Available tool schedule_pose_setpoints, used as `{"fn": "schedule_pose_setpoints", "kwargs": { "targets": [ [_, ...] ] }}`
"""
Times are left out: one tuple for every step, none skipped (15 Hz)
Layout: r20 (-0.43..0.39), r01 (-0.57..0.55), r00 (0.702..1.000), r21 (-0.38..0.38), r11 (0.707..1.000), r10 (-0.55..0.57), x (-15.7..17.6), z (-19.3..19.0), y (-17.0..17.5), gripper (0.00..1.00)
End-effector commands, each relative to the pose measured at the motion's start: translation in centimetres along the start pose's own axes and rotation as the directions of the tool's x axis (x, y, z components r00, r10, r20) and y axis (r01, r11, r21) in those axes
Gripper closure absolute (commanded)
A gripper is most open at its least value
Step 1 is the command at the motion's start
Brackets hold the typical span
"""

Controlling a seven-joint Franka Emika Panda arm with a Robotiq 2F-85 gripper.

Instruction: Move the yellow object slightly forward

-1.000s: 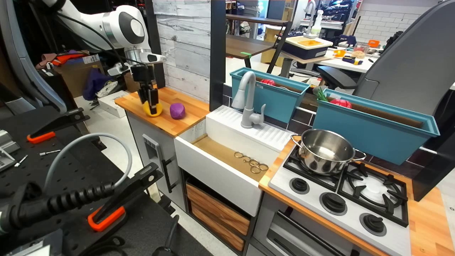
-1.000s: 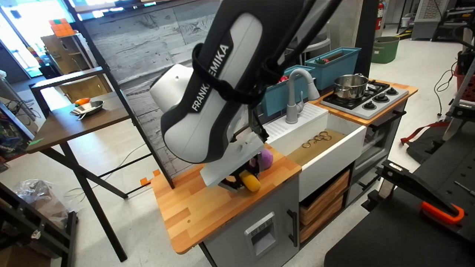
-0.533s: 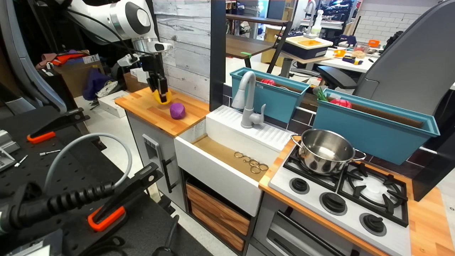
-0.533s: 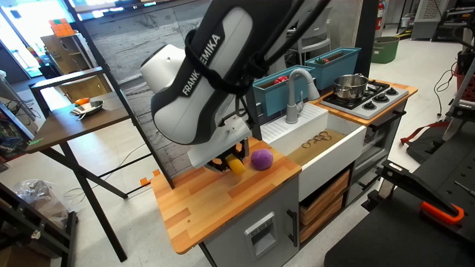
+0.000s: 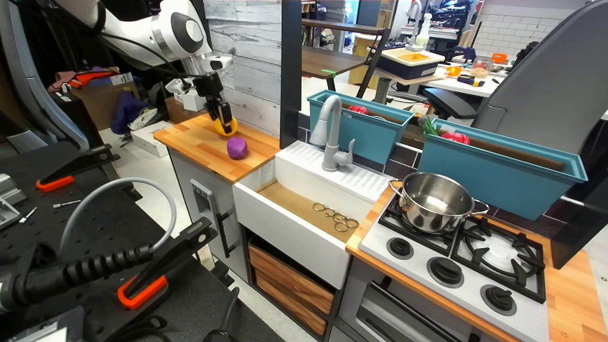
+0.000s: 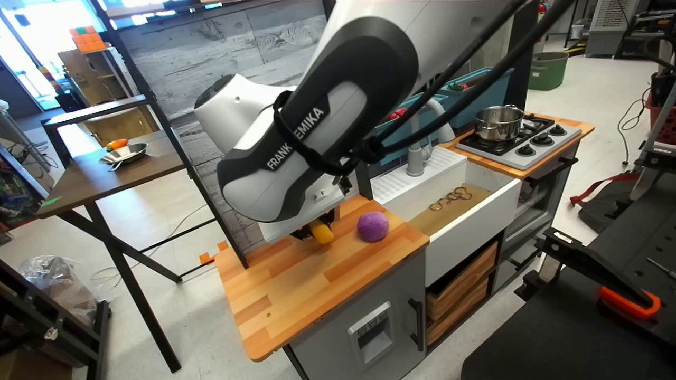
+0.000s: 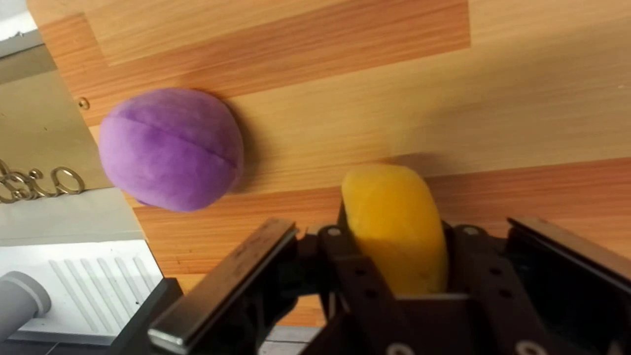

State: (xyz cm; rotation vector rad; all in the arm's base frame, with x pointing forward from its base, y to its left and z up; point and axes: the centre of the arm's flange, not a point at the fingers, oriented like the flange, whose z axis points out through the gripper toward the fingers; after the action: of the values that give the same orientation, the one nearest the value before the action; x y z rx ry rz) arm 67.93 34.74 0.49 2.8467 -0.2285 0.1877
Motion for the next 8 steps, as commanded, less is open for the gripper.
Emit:
{"fn": "schedule_pose_setpoints", "kwargs": {
  "targets": [
    [-0.057, -0.013, 0.998, -0.012, 1.000, 0.012, 3.9, 2.1, -4.3, 0.51],
    [-0.064, -0.014, 0.998, -0.019, 1.000, 0.013, 3.9, 2.2, -4.2, 0.50],
    [-0.070, -0.015, 0.997, -0.023, 1.000, 0.013, 3.9, 2.3, -4.1, 0.43],
    [-0.072, -0.018, 0.997, -0.025, 1.000, 0.016, 4.0, 2.5, -4.0, 0.36],
    [-0.071, -0.020, 0.997, -0.029, 0.999, 0.018, 4.1, 2.8, -4.0, 0.30],
    [-0.070, -0.021, 0.997, -0.035, 0.999, 0.019, 4.1, 3.1, -4.0, 0.21],
    [-0.070, -0.020, 0.997, -0.043, 0.999, 0.017, 4.1, 3.4, -4.0, 0.15],
    [-0.069, -0.018, 0.998, -0.052, 0.998, 0.014, 4.0, 3.9, -4.1, 0.07]
  ]
}}
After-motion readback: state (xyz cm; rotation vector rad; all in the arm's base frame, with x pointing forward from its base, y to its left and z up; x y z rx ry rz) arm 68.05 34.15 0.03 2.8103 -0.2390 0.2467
